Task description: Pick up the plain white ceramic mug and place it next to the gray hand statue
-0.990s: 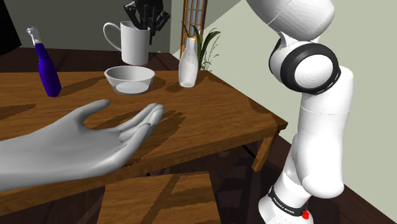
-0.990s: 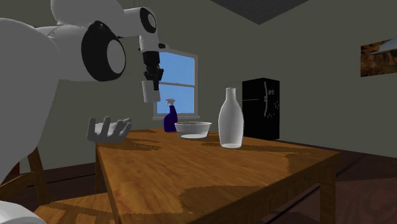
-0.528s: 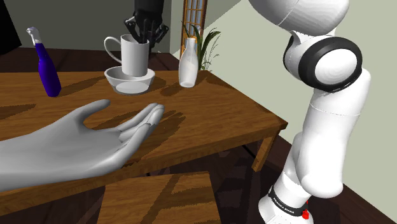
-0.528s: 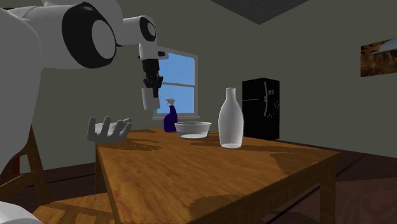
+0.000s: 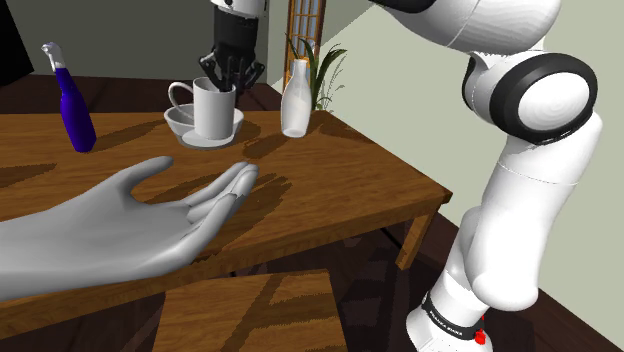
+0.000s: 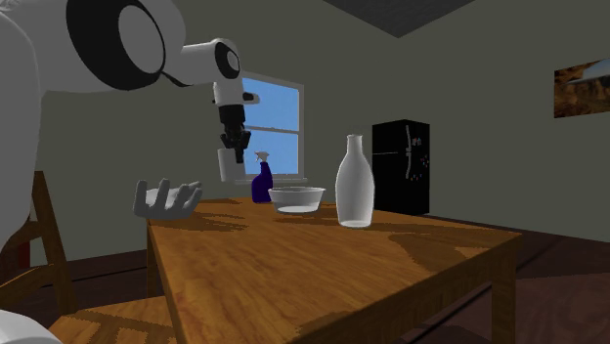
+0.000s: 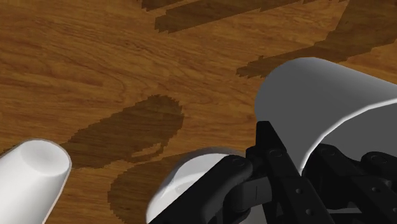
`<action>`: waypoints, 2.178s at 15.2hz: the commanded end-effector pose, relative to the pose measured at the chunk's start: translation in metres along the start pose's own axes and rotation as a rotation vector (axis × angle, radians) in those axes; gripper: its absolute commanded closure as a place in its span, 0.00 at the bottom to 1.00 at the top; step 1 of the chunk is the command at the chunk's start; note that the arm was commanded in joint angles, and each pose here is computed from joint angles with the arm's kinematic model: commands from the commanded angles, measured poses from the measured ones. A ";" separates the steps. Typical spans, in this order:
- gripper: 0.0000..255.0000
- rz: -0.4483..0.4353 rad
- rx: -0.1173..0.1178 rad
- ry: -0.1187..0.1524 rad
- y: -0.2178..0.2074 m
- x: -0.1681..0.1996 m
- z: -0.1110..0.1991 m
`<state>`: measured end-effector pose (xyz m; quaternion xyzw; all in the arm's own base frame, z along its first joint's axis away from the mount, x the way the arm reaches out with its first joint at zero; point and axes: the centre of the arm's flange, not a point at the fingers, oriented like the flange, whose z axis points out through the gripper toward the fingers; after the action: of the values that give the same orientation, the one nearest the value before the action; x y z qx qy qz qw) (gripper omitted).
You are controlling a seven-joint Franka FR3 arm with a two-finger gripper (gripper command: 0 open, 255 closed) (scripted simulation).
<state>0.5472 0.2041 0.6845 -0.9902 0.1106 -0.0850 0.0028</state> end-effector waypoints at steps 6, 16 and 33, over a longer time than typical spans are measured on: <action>1.00 0.000 0.000 0.000 0.001 -0.007 0.037; 1.00 0.000 0.000 0.000 0.002 -0.016 0.089; 0.00 0.000 0.000 0.000 0.003 -0.019 0.107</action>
<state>0.5468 0.2043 0.5756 -0.9902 0.1107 -0.0853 0.0030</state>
